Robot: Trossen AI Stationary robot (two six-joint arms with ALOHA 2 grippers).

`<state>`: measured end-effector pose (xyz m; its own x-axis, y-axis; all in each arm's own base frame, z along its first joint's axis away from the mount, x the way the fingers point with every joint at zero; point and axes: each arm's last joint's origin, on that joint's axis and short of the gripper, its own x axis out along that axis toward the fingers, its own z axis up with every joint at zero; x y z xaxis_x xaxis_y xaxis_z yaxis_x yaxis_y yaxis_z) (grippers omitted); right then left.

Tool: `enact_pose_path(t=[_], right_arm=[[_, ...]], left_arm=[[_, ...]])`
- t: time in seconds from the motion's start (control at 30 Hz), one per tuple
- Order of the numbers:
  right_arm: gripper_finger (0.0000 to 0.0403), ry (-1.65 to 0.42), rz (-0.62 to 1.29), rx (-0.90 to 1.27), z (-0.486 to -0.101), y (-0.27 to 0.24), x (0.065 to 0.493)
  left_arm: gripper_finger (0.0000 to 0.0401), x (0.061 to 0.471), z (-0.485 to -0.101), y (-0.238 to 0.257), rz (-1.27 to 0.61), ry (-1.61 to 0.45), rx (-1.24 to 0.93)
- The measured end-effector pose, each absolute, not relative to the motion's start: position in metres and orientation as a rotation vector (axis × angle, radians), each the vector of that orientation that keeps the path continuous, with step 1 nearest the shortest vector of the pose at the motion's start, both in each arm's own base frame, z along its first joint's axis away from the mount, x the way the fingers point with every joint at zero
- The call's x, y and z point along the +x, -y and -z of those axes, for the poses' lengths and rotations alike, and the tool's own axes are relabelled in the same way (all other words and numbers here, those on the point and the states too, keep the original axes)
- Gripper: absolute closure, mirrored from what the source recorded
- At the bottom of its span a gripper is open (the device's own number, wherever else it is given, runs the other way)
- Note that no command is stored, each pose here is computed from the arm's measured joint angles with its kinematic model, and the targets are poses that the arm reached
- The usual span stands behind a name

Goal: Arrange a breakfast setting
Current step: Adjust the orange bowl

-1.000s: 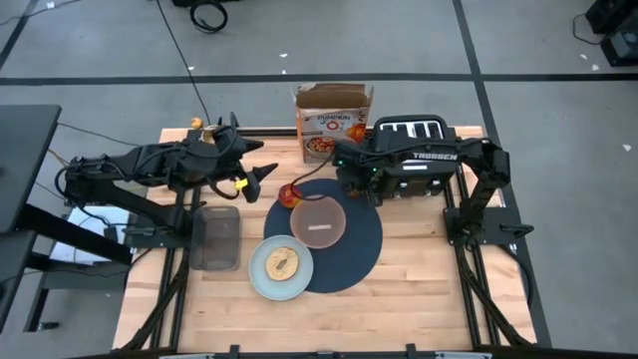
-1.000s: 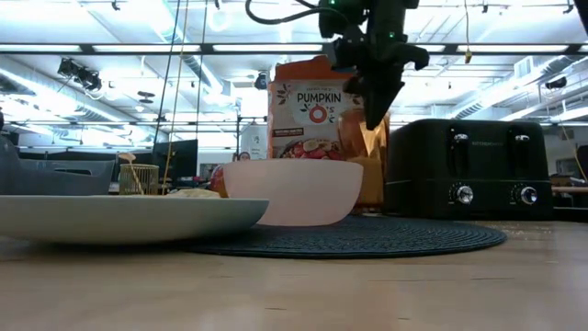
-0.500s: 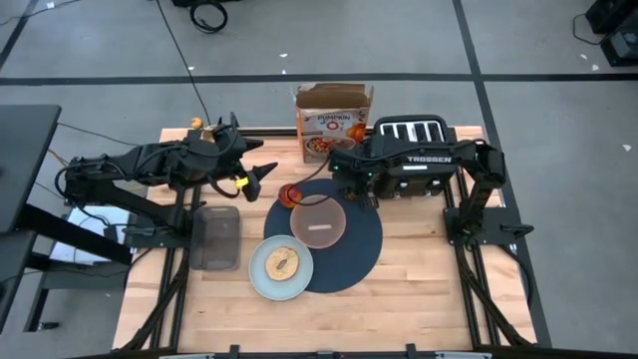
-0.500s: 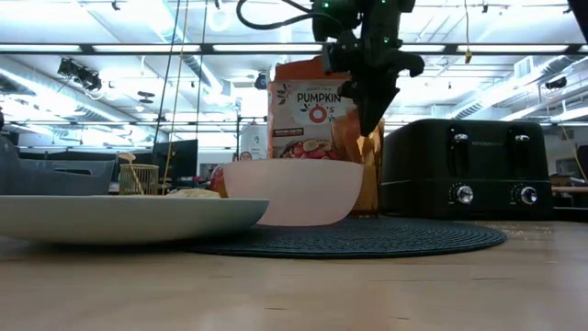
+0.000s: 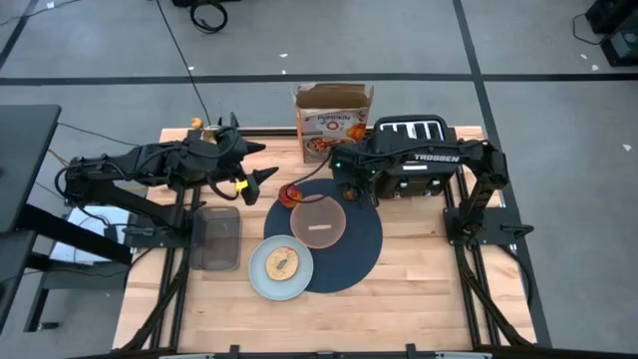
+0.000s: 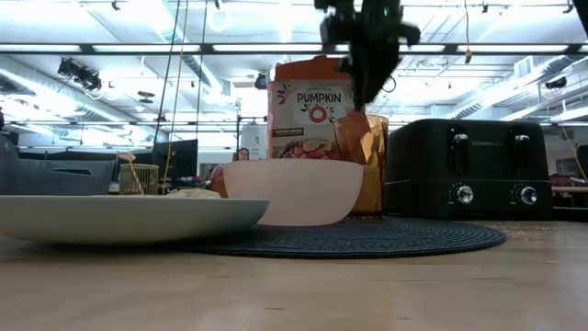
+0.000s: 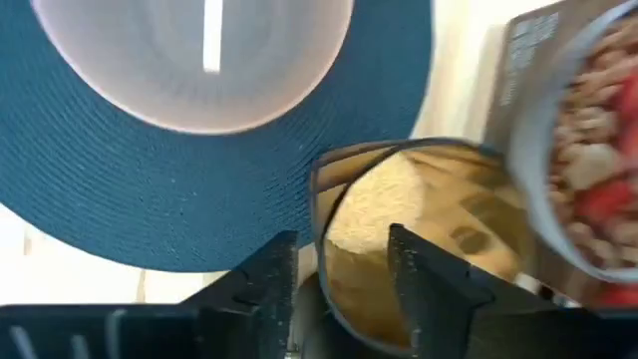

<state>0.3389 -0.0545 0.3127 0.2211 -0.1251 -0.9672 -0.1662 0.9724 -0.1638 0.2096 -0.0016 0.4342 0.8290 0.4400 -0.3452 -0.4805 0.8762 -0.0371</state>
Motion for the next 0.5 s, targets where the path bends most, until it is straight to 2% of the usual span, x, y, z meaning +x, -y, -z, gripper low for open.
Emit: enact_pose_path(t=[0.13, 0.27, 0.37, 0.5], right_arm=[[0.0208, -1.237, 0.019, -0.245, -0.346, 0.045, 0.343], [0.0198, -1.053, -0.084, -0.237, -0.363, 0.024, 0.356], [0.0199, -1.012, -0.133, -0.274, -0.357, 0.007, 0.369], [0.0199, -1.105, -0.135, -0.265, -0.323, -0.010, 0.391]], left_arm=[[0.0088, 0.210, -0.434, 0.003, -0.465, -0.338, -0.130], [0.0088, 0.211, -0.437, 0.010, -0.409, -0.313, -0.131], [0.0088, 0.212, -0.440, 0.021, -0.324, -0.286, -0.122], [0.0088, 0.210, -0.441, 0.036, -0.251, -0.287, -0.114]])
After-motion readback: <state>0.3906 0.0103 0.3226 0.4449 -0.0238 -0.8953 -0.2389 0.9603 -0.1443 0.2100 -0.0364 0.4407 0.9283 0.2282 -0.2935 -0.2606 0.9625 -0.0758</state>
